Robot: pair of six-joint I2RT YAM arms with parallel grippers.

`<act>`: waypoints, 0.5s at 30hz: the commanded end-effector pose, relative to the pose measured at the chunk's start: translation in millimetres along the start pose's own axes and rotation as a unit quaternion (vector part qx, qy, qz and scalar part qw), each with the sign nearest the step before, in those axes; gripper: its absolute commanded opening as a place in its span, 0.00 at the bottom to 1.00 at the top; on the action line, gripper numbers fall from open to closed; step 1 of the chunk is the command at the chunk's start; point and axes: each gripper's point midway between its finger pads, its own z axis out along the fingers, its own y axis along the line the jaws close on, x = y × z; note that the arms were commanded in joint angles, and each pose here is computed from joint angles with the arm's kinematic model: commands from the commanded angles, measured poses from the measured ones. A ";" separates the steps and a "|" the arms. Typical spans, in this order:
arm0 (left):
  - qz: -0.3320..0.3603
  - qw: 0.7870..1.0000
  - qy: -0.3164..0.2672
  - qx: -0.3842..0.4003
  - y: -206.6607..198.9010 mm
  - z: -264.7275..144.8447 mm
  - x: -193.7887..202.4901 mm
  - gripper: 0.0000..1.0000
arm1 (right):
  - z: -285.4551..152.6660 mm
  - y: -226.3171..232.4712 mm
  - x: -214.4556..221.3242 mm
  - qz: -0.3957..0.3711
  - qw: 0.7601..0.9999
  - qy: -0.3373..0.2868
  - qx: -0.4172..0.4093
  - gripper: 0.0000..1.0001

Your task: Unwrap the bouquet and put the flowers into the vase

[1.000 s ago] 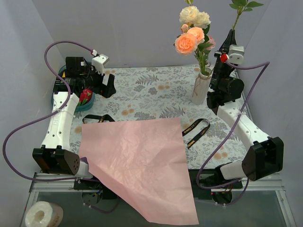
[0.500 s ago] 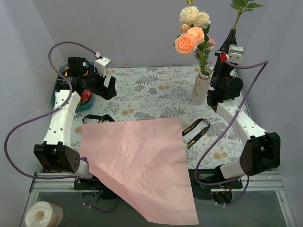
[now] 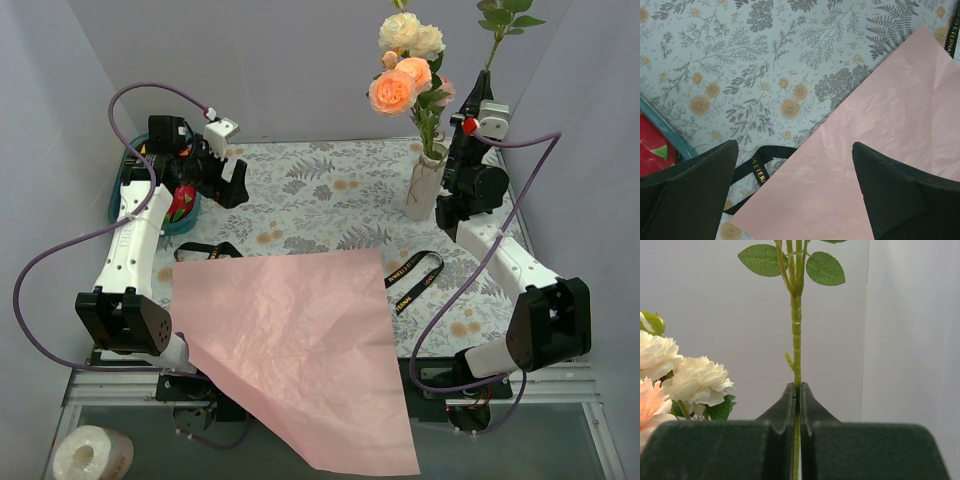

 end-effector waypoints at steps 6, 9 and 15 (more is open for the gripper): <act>0.004 1.000 -0.006 0.014 -7.5 0.9 1.7 0.98 | 21.5 -3.4 -81.6 0.083 0.986 -0.139 0.027 0.01; 0.004 1.000 -0.002 0.014 -7.2 2.8 6.3 0.98 | 22.7 2.8 -75.8 0.076 0.986 -0.142 0.030 0.01; 0.009 1.000 0.007 0.006 -1.8 8.5 13.3 0.98 | 25.8 14.0 -58.2 0.046 0.988 -0.143 0.028 0.01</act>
